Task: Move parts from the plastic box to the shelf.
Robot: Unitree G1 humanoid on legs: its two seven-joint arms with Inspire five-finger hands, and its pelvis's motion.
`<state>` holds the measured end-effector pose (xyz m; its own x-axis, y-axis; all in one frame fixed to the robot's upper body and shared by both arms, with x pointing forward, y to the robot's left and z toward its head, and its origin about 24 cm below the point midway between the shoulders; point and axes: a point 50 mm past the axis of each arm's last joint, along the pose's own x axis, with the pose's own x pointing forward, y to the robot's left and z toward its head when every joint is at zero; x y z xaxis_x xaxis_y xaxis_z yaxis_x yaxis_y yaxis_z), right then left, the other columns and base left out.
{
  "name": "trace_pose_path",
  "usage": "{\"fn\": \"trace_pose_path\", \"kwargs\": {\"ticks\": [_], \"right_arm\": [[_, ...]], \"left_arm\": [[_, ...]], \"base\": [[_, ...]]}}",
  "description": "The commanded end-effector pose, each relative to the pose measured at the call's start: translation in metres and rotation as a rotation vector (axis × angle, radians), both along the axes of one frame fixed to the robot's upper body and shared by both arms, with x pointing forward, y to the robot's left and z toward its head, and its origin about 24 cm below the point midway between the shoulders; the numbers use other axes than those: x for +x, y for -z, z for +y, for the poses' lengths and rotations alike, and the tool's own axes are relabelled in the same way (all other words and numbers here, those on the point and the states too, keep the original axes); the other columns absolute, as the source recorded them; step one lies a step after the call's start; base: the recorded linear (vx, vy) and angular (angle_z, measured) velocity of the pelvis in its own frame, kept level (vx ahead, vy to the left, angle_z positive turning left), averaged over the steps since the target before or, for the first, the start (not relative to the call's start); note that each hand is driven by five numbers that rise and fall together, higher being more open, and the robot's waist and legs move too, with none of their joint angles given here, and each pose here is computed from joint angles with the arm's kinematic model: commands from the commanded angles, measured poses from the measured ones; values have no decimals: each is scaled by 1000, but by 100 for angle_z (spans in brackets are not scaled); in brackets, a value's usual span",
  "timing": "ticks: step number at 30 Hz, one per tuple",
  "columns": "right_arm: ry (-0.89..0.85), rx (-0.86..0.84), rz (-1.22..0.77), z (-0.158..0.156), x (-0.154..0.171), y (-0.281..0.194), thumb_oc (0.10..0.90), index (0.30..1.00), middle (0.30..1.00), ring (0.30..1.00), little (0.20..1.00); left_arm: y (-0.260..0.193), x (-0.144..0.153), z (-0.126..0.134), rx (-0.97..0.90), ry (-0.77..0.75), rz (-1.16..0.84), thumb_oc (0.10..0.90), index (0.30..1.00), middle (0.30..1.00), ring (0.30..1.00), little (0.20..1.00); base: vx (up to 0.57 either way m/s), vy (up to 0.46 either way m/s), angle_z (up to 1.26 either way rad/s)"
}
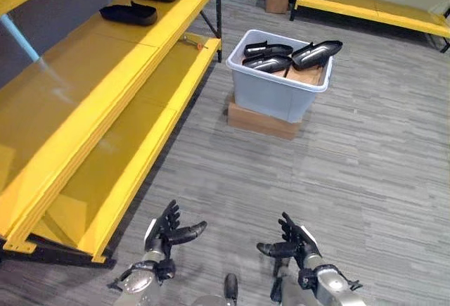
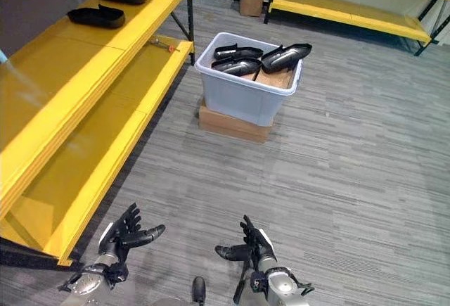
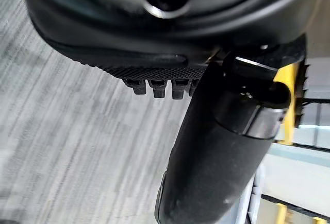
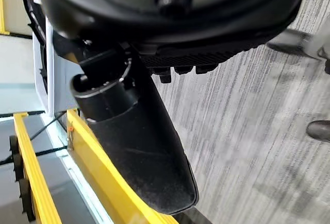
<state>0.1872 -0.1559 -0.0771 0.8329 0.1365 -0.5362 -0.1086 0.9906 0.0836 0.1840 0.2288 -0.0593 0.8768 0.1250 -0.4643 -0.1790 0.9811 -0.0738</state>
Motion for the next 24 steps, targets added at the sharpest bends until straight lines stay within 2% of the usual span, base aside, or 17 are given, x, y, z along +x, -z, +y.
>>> {"fn": "trace_pose_path", "kwargs": {"ticks": [1,6,12,24], "right_arm": [[-6,-5,-206,-2,30,-34,900,1000,1000,1000,1000],[16,16,-191,-9,25,-30,900,1000,1000,1000,1000],[43,-9,-217,-21,31,-37,900,1000,1000,1000,1000],[29,-26,-193,-19,23,-30,900,1000,1000,1000,1000]], "left_arm": [[-43,31,-9,35,84,-245,900,1000,1000,1000,1000],[-42,28,-11,14,79,-248,900,1000,1000,1000,1000],[-43,26,-9,-19,42,-254,900,1000,1000,1000,1000],[-40,20,-2,32,58,-234,900,1000,1000,1000,1000]], "base": [[624,-211,24],[546,-294,50],[170,-141,-55],[307,168,-27]]}}
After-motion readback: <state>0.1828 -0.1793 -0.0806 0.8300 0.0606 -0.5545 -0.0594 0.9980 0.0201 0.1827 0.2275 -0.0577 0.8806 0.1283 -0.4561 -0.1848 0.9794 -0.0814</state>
